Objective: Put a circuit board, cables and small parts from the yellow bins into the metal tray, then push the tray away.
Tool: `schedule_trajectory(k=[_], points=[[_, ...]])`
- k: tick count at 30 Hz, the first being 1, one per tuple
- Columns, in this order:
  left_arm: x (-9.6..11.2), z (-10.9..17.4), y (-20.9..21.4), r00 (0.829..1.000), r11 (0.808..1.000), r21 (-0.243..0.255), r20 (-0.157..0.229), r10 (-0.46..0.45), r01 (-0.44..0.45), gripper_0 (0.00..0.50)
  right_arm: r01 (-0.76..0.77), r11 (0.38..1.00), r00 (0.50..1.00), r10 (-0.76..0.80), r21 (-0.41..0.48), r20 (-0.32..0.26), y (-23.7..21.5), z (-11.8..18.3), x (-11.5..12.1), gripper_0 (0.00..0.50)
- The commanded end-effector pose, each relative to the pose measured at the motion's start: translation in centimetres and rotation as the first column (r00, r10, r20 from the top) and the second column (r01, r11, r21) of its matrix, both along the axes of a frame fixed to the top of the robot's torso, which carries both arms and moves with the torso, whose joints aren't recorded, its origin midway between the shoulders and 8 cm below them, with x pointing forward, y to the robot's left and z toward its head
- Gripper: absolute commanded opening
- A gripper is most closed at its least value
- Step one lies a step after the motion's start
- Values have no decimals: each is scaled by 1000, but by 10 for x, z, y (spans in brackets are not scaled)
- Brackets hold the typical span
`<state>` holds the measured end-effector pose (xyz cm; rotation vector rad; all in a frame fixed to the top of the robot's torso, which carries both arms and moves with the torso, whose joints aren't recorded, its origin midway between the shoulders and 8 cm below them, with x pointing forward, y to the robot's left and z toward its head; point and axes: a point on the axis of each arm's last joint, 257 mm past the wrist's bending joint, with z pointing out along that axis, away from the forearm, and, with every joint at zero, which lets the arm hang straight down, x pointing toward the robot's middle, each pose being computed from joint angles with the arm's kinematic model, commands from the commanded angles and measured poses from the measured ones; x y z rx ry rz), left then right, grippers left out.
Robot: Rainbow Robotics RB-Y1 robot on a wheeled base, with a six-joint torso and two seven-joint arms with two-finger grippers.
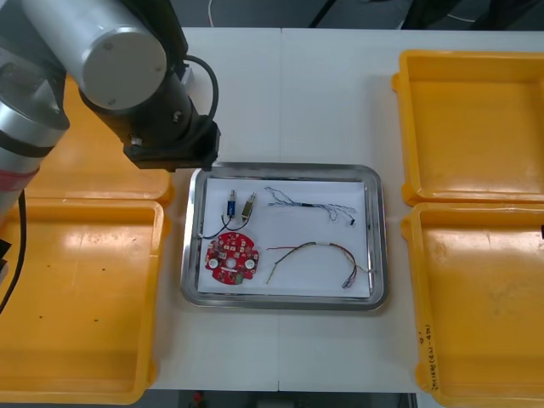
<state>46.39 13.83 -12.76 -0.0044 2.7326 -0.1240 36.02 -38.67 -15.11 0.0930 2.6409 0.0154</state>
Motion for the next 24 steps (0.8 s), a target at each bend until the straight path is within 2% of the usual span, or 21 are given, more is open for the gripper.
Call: schedule_trajectory(k=[1, 8, 12, 18, 24], points=[[7, 42, 25, 995, 999, -25, 88, 41, -39, 500, -47, 998, 999, 48, -46, 17, 6, 13, -7, 500], [6, 42, 62, 991, 996, -31, 96, 92, -90, 500, -204, 977, 978, 200, -59, -65, 34, 13, -20, 500], [2, 42, 76, 990, 994, -33, 95, 104, -101, 500, -284, 956, 958, 279, -79, -70, 52, 21, -21, 500], [-12, 37, 107, 988, 993, -20, 104, 118, -116, 500, -424, 902, 906, 422, -76, -44, 90, 40, -22, 500], [-27, 38, 135, 986, 990, -41, 95, 138, -135, 500, -544, 836, 839, 539, -76, -77, 121, 44, -26, 500]])
